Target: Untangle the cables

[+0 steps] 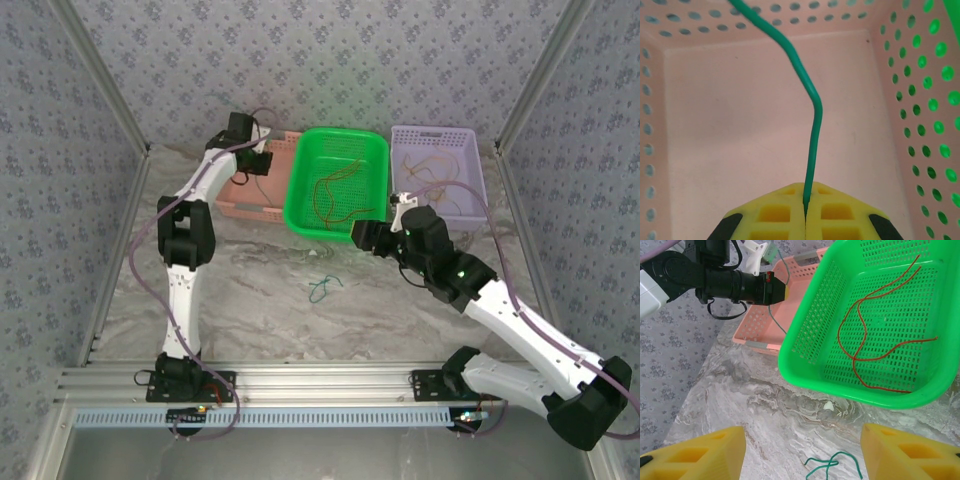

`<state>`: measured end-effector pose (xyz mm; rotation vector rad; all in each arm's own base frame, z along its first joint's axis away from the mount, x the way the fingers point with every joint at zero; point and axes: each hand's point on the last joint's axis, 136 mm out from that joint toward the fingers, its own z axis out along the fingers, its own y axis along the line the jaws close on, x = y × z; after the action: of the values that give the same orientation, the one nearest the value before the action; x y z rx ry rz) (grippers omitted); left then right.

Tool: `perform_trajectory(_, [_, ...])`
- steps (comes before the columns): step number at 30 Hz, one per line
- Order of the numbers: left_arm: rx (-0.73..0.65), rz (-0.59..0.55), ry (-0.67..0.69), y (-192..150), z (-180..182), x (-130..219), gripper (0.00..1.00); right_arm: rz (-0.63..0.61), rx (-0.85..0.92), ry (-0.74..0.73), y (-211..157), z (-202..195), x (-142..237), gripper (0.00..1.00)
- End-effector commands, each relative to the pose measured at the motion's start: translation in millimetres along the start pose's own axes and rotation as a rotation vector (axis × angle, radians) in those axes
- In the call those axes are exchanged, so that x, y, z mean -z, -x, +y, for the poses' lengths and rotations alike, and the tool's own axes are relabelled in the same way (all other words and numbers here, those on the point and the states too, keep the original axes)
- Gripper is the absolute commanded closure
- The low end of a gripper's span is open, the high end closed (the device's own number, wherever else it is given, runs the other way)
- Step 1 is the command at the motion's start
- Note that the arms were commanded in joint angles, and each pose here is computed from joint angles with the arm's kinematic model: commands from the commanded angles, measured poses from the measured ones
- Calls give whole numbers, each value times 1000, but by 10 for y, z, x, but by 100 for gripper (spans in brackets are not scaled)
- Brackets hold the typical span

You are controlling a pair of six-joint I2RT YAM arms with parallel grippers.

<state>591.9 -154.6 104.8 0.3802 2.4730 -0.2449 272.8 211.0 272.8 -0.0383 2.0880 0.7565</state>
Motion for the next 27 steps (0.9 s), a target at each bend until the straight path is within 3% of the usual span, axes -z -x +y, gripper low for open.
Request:
perform_trajectory(1, [-18, 29, -84, -11, -192, 124, 100, -6, -5, 20, 3, 55, 13, 36])
perform_trajectory(9, [98, 124, -25, -305, -66, 14, 100, -3, 1, 26, -21, 84, 23, 36])
perform_trajectory(15, [186, 115, 5, -523, -41, 157, 100, -8, 7, 43, -5, 157, 51, 36])
perform_trajectory(23, [190, 178, -25, -711, -347, 413, 100, -15, 22, 52, -36, 229, 137, 37])
perform_trajectory(27, [159, 155, -58, -618, -478, 484, 100, -2, 27, 43, -84, 209, 114, 37])
